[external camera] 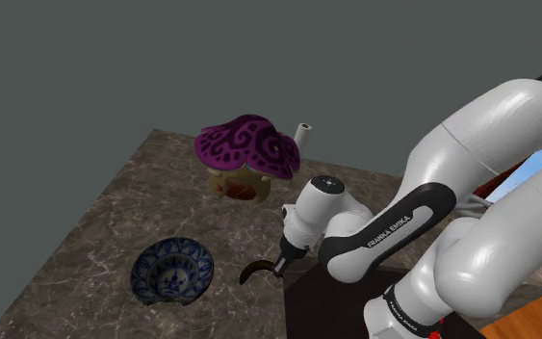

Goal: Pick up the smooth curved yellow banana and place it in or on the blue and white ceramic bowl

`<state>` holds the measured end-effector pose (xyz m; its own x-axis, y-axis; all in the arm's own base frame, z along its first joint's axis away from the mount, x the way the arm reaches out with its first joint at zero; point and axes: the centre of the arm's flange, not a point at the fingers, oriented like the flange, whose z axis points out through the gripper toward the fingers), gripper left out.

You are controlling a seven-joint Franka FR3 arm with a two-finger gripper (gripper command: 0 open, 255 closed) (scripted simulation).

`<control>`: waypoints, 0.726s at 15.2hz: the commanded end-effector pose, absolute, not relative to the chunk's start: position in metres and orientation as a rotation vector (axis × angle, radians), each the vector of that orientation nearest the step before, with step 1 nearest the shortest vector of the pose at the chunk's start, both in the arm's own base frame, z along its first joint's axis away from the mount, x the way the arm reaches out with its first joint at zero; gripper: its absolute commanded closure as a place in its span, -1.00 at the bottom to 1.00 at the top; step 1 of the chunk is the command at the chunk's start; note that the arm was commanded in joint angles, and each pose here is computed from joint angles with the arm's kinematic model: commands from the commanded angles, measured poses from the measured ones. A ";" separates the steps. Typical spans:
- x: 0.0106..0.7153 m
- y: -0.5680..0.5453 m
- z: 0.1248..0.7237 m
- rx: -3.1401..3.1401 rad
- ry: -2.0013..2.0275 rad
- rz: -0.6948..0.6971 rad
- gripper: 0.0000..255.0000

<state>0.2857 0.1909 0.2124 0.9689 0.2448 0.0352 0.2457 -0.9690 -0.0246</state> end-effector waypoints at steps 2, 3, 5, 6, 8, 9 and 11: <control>0.286 0.191 0.227 -3.088 -0.384 -0.049 1.00; 0.286 0.191 0.232 -3.088 -0.384 -0.049 1.00; 0.286 0.191 0.243 -3.088 -0.384 -0.049 1.00; 0.286 0.191 0.248 -3.088 -0.384 -0.049 1.00; 0.286 0.191 0.259 -3.088 -0.384 -0.049 1.00; 0.286 0.191 0.264 -3.088 -0.384 -0.049 1.00; 0.286 0.191 0.275 -3.088 -0.384 -0.049 1.00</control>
